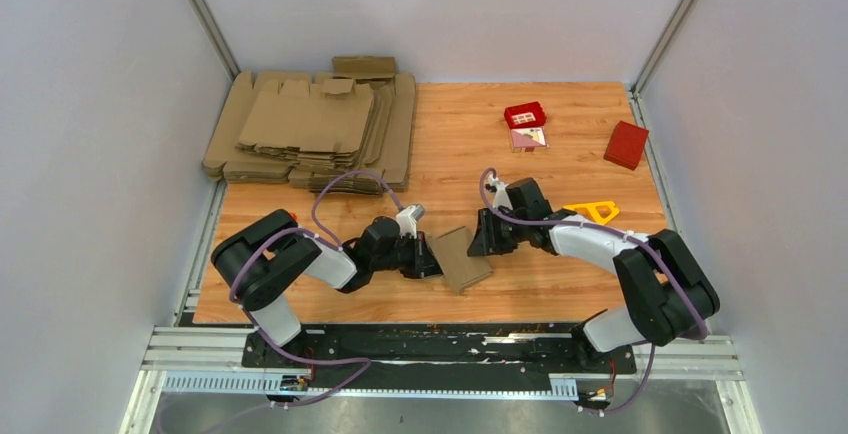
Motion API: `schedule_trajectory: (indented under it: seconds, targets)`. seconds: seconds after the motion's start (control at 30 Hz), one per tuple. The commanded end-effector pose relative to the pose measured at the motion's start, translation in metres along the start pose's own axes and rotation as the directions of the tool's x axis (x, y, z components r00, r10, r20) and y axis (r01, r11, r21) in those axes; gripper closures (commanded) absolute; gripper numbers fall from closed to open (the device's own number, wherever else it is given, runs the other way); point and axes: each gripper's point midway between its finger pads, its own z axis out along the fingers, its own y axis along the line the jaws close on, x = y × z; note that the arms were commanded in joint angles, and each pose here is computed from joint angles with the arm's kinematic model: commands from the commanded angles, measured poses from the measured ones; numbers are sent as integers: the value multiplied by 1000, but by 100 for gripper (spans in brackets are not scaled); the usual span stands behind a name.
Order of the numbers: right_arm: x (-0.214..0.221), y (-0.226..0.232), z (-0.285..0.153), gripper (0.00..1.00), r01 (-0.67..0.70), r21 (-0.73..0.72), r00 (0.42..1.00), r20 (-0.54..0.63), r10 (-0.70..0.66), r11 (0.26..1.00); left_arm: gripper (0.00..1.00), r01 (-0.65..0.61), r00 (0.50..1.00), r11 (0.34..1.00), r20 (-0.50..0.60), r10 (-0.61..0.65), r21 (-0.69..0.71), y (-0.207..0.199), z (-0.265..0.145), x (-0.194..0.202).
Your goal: Fold the paper box
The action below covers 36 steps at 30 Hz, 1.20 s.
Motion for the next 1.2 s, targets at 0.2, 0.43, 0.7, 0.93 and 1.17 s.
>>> schedule_trajectory:
  seconds: [0.2, 0.43, 0.7, 0.93, 1.17]
  targets:
    - [5, 9, -8, 69, -67, -133, 998, 5, 68, 989, 96, -47, 992, 972, 127, 18, 230, -65, -1, -37]
    - [7, 21, -8, 69, -102, -215, 995, -17, 101, 971, 96, -72, 985, 961, 168, 27, 268, -85, -14, -48]
    - [7, 19, -6, 67, -106, -208, 994, -35, 100, 972, 95, -104, 978, 959, 204, 50, 262, -96, -25, -58]
    - [9, 9, -3, 72, -101, -153, 995, -42, 96, 983, 94, -101, 977, 958, 209, 44, 269, -98, -23, -58]
    - [11, -5, -7, 74, -84, -59, 996, -37, 82, 995, 94, -101, 982, 957, 183, 51, 273, -99, -8, -56]
